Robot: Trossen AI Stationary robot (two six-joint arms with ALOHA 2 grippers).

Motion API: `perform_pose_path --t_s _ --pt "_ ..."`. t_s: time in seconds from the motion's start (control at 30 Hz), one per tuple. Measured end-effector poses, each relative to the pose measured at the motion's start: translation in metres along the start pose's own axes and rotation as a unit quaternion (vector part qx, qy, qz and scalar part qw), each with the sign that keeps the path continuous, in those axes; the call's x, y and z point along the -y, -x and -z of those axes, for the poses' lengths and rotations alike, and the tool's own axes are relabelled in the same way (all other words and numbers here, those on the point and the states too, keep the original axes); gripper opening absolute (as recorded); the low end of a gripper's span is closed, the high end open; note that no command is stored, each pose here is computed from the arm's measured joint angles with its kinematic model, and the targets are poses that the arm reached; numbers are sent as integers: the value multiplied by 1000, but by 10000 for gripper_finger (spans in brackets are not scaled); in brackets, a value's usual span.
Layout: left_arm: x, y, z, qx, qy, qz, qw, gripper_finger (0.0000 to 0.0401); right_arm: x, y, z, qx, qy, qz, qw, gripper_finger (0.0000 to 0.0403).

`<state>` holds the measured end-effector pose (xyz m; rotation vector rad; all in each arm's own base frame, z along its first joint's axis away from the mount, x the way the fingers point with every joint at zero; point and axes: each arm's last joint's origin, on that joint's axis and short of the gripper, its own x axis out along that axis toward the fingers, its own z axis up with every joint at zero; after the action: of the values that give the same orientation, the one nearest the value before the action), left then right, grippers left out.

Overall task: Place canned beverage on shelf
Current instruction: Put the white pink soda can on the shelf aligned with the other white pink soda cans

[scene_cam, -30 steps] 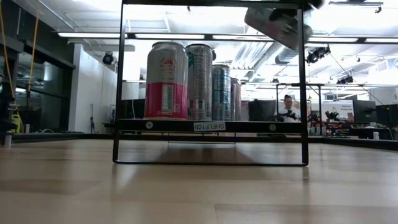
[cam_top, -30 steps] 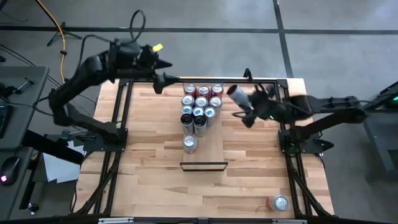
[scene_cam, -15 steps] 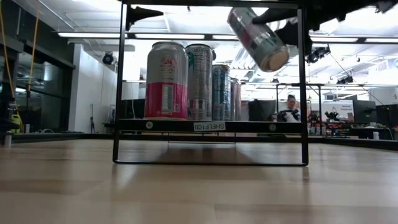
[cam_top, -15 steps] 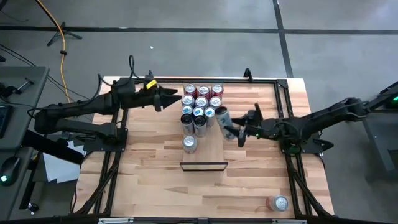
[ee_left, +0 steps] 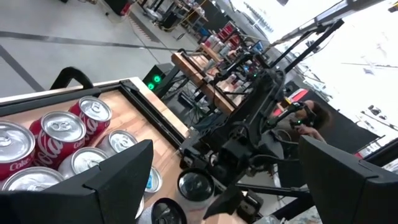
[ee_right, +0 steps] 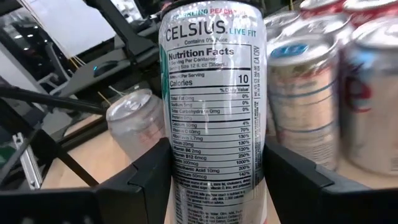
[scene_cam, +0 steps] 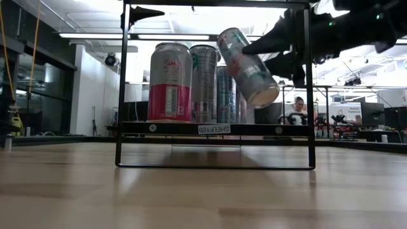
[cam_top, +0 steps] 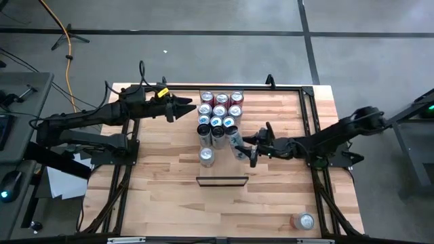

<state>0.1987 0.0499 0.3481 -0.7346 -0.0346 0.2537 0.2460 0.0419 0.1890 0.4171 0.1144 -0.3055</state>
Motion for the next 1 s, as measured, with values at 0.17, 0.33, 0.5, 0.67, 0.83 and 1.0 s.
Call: perform_pose_path --t_s 0.17,0.33,0.5,0.67,0.83,1.0 --pt "0 0 0 0 0 1 1000 344 -2 -13 14 7 -7 -18 1000 203" --pt "0 0 0 -2 0 2 1000 344 -2 -19 30 -13 0 -23 1000 203" --pt "0 0 0 -7 1 8 1000 344 -4 -18 33 -16 3 -29 999 204" --pt "0 0 0 -7 4 8 1000 344 -9 -15 32 -12 9 -41 999 204" --pt "1 -2 0 -8 59 16 998 344 -18 -9 23 21 -4 -71 997 204" --pt "11 -15 4 -13 56 71 996 344 -26 -5 4 59 4 -87 995 204"
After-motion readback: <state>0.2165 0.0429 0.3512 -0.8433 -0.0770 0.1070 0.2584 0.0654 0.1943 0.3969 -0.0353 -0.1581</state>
